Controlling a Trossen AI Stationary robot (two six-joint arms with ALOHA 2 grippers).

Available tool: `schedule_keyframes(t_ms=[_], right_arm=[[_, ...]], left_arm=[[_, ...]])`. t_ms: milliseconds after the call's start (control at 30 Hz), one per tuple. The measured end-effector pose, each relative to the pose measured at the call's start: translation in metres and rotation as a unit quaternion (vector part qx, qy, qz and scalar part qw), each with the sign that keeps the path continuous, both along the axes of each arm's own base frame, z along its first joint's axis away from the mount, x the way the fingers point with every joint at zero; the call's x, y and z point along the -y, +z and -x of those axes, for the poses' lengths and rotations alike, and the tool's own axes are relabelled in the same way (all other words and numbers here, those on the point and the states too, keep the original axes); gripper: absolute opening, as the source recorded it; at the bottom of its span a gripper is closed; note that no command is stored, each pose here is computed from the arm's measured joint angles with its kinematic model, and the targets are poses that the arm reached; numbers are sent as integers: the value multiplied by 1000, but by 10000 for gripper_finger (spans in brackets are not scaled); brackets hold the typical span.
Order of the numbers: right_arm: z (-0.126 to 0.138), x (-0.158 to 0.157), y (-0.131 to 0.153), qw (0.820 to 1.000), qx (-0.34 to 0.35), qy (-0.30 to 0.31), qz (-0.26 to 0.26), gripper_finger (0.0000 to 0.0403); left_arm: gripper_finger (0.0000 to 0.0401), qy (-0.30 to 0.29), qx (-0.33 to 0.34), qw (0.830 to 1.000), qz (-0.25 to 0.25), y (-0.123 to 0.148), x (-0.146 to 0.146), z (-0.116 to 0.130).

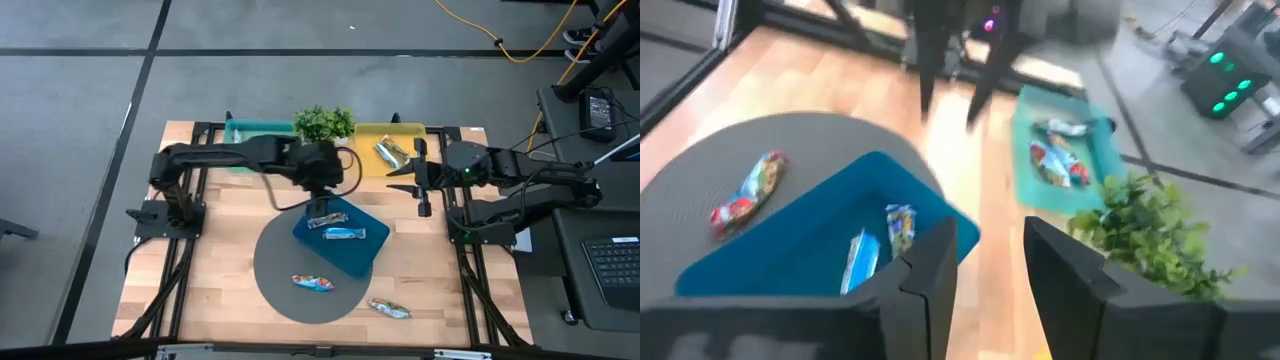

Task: Pick and place Granola Bars by type
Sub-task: Put the red granola bar into the green bin

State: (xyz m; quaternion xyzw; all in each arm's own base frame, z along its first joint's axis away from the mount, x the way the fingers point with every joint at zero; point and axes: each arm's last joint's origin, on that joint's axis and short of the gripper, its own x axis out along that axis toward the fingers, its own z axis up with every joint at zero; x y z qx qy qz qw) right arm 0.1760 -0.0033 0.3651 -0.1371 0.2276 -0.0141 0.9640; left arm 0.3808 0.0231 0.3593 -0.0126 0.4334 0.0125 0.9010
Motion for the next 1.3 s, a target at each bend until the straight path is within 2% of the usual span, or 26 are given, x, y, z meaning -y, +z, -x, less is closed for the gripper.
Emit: schedule_keyframes(t_ms=[100, 200, 300, 367, 500, 633, 733, 867, 1133, 1300], right_arm=[[1, -1, -3, 1000, -16, 21, -9, 121], [2, -2, -3, 999, -19, 27, -15, 121], [2, -2, -4, 999, -20, 17, -33, 121], [2, -2, -4, 999, -23, 12, -44, 121], [3, -2, -5, 998, -25, 3, -64, 121], [4, -5, -7, 997, -38, 7, -69, 121], [4, -7, -8, 997, -43, 15, -66, 121], [8, -8, -20, 997, -44, 24, -61, 121], [22, -13, -47, 990, -5, 55, -133, 121], [25, -16, -52, 990, 26, 77, -116, 121]], left_arm=[[145, -30, 17, 999, -16, 20, 16, 18], [145, -35, -9, 999, -6, 25, 29, 32], [145, -50, -64, 997, 8, 19, 42, 42], [142, -82, -96, 992, 2, 15, 55, 48], [133, -164, -126, 978, -21, -2, 85, 52], [126, -192, -144, 971, -26, -21, 106, 55], [126, -186, -155, 970, -16, -40, 118, 55], [125, -158, -136, 978, 8, -60, 128, 51], [125, -110, -61, 990, 66, -94, 150, 43], [125, -46, -74, 990, 108, -111, 157, 48]])
